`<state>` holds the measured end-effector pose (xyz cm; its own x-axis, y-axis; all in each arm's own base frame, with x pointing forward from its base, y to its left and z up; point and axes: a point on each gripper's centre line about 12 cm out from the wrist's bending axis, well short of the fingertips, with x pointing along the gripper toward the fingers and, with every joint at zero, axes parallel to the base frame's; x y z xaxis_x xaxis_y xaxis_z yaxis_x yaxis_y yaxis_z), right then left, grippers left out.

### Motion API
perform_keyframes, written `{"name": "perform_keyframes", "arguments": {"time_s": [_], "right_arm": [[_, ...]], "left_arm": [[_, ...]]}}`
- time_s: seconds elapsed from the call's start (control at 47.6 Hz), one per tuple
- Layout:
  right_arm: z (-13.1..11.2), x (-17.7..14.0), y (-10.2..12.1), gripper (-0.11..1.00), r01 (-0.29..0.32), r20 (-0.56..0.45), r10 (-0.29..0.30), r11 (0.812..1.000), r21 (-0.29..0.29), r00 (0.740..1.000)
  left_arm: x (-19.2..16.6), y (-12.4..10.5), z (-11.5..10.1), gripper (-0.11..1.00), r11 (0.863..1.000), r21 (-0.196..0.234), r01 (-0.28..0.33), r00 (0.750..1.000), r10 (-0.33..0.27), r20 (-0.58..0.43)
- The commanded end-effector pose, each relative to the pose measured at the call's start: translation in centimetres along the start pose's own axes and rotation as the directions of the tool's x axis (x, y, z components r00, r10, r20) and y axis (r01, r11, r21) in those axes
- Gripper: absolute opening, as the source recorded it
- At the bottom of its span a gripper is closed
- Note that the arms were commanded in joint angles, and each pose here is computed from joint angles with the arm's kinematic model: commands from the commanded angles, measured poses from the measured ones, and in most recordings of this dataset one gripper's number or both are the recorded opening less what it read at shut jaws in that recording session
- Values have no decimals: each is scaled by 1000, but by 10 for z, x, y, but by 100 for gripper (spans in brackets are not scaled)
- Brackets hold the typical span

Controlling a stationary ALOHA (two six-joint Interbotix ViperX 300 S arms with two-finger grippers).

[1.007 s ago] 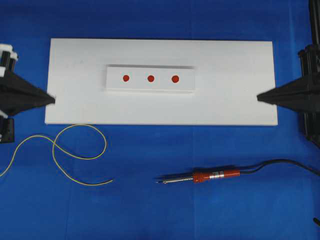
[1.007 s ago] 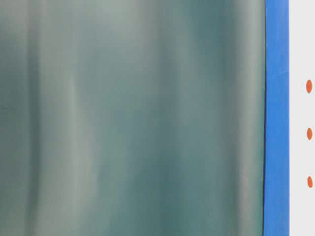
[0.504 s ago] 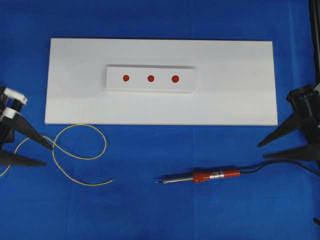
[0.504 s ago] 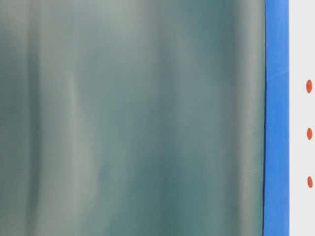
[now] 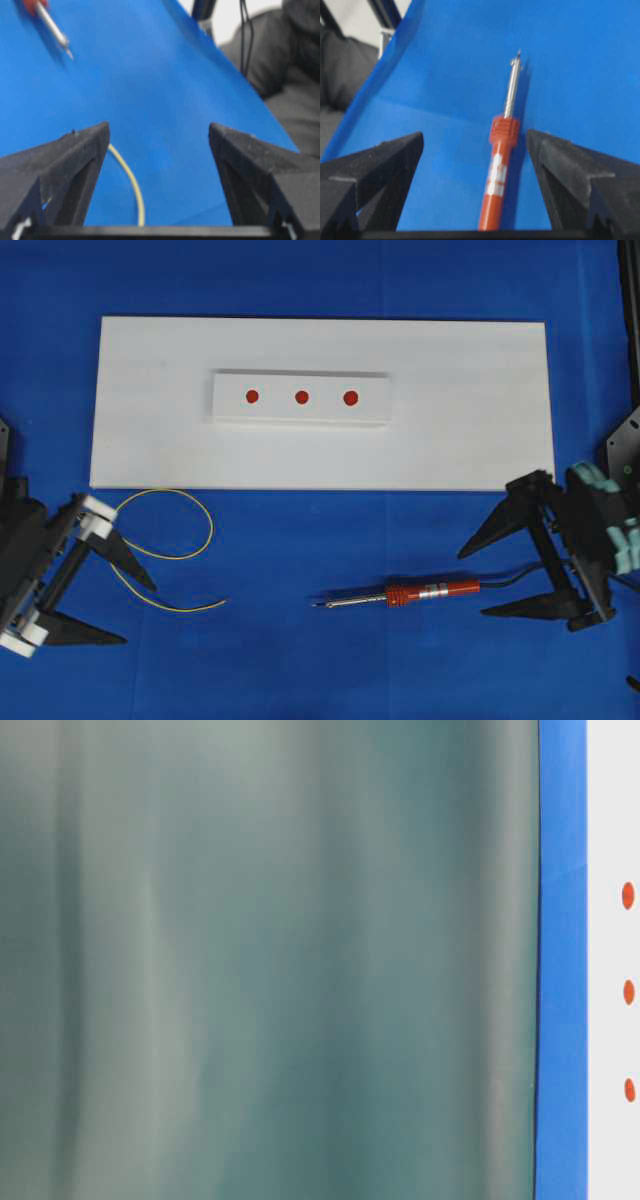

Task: Touch the tip of the soldering iron to the tip of the solder at the mark.
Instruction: 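Lower the left gripper to the yellow solder, right gripper to the red iron, then close the left gripper on the solder wire and the right on the iron handle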

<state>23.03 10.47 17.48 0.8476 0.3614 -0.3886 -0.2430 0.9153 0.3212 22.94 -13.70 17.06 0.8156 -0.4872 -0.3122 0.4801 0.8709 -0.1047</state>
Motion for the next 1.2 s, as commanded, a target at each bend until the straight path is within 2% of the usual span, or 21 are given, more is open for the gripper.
{"name": "perform_keyframes", "arguments": {"time_s": [0.0, 0.168, 0.462, 0.714, 0.86, 1.175], "right_arm": [[-6, 10, 1, 84, -10, 37, 10, 1000, 11, 999], [-30, 29, -3, 84, 7, 41, -7, 1000, 19, 999], [-54, 57, -19, 84, 88, 21, -89, 995, 39, 996], [-64, 70, -23, 84, 102, 22, -103, 994, 29, 994], [-70, 79, -24, 83, 112, 4, -112, 993, 25, 994], [-77, 92, -26, 63, 123, -11, -123, 992, 21, 992]], "left_arm": [[13, -2, -6, 74, 1000, -8, 9, 1000, -9, 4], [29, 0, -34, 73, 1000, -13, 4, 998, -5, -58], [38, 8, -71, 72, 999, -24, -30, 988, 26, -149], [41, 13, -82, 70, 998, -27, -50, 981, 44, -189], [41, 15, -85, 65, 998, -24, -55, 979, 49, -200], [42, 15, -87, 45, 998, -19, -57, 973, 51, -226]]}}
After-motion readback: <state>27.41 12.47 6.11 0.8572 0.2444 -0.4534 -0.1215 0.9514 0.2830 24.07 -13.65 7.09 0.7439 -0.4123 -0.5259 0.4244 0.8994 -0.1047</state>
